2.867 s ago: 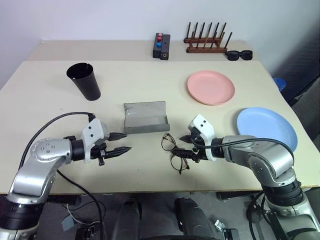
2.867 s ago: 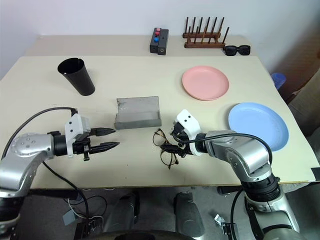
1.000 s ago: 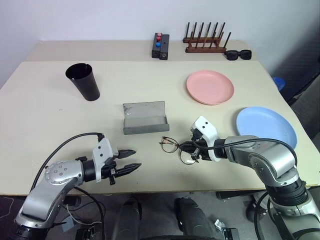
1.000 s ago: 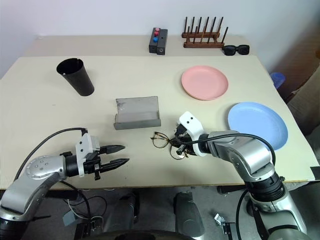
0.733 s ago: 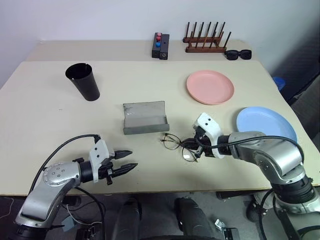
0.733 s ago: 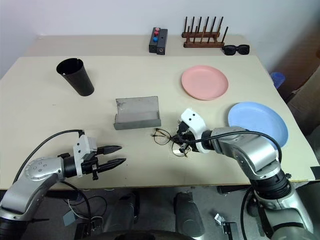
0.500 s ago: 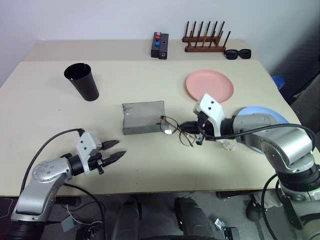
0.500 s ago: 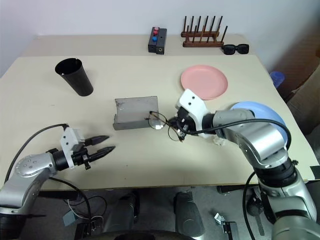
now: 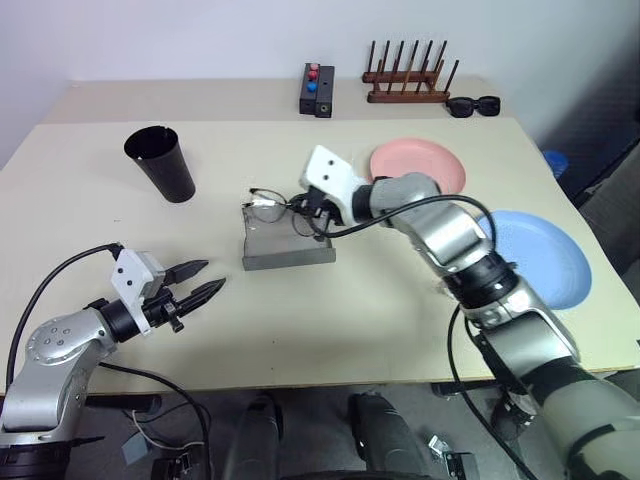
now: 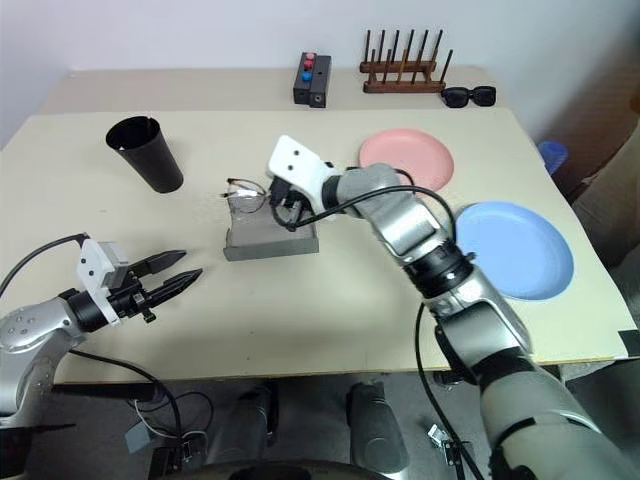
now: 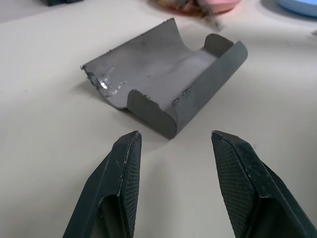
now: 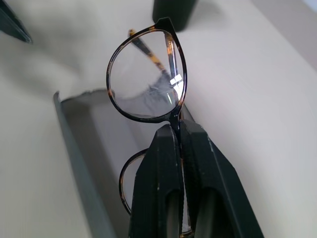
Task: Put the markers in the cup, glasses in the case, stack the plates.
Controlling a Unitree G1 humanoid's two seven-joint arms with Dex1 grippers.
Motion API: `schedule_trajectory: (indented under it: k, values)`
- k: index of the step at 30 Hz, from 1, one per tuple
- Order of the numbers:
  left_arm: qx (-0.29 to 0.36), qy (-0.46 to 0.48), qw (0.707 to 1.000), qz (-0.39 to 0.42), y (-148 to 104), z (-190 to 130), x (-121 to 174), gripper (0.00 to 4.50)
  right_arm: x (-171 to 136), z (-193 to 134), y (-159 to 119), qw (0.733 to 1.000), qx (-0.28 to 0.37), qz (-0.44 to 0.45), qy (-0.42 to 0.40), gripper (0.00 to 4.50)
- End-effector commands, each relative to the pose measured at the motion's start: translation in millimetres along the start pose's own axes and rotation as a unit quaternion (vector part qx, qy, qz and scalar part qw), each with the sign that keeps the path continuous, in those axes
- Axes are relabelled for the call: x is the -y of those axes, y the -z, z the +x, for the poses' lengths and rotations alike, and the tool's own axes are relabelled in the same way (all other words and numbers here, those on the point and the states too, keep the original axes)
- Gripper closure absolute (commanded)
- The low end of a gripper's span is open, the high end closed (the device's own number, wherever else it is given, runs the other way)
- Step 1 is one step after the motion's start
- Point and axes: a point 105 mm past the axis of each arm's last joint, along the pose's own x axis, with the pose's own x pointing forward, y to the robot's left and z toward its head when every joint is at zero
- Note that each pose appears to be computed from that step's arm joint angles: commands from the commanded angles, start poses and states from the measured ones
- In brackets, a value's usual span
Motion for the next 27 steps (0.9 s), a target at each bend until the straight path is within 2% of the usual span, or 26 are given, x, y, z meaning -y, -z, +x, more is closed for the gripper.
schedule_trajectory:
  k: [1, 7, 13, 23, 27]
  values:
    - [0.015, -0.009, 1.000, 0.010, -11.3, -3.1, 1.1, 2.21, 4.5, 5.9, -16.4, 0.999, 0.022, -0.043, -0.005, 4.46]
    - [0.011, -0.016, 1.000, 0.008, -15.0, -5.2, 1.6, 2.21, -0.2, 11.6, 4.2, 0.998, -0.004, -0.064, -0.025, 4.46]
    - [0.007, -0.016, 1.000, 0.009, -17.6, -1.5, 1.2, 2.21, -2.8, -6.2, 25.7, 0.996, -0.047, -0.065, -0.030, 4.46]
    - [0.010, -0.007, 1.000, 0.006, -17.7, 8.9, 1.6, 2.21, -9.5, -11.0, 33.1, 0.997, -0.063, -0.041, -0.024, 4.46]
    - [0.010, -0.008, 1.000, 0.005, -18.5, 9.6, 0.9, 2.21, -6.3, -9.9, 23.1, 0.999, -0.040, -0.020, -0.013, 3.12]
